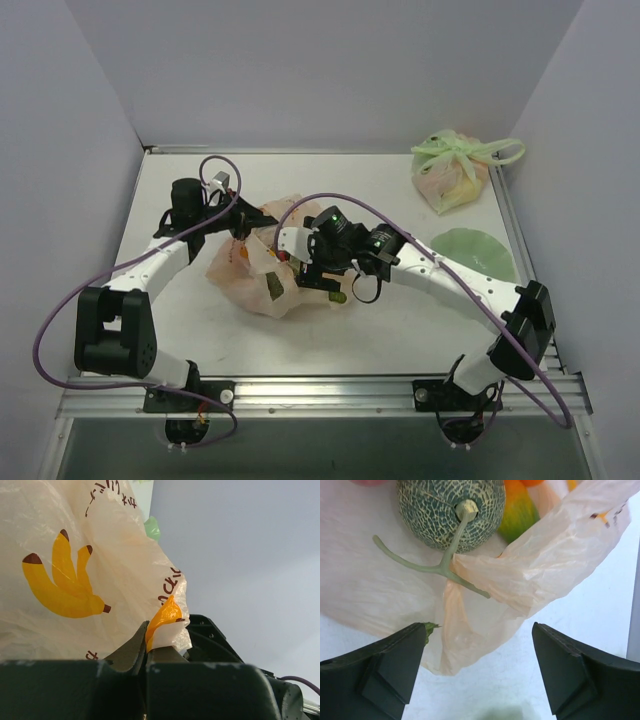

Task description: Place the fake fruits into the plastic bag and tie a complex knot

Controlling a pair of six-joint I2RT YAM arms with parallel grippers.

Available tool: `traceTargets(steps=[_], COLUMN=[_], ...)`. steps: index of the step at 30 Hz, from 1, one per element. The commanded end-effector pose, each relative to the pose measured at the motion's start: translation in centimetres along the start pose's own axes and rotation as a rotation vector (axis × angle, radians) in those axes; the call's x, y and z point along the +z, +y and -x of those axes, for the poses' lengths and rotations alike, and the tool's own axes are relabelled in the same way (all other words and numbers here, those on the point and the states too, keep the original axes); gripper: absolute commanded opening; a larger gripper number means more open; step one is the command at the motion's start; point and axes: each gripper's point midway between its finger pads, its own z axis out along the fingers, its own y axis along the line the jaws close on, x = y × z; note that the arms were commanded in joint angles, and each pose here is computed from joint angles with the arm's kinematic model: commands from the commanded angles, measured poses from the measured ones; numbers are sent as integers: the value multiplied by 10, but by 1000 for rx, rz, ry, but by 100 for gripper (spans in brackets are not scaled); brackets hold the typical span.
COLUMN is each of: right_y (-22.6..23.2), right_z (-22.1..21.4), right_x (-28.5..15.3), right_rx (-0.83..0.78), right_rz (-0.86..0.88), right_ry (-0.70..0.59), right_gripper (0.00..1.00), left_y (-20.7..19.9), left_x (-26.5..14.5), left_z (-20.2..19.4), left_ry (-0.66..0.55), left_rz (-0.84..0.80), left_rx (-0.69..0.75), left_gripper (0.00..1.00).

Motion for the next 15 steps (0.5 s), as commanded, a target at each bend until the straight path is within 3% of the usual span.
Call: traceTargets(steps=[1, 3, 15], right_y=[-1, -13, -39], right_z=[-23, -28, -66], right_x=[7, 12, 35], right_rx=[-32, -1, 83], right_rz=[-11, -87, -227], right_ry=[76, 110, 264], right_gripper=[93, 100, 100], left_y=[-11, -10, -10], left_x=[-2, -1, -3], left_z=[7, 6, 6], left_ry=[-17, -15, -8], left_rz=[-39, -38, -49], left_rx=[56, 55, 50], left_gripper=[0, 0, 0])
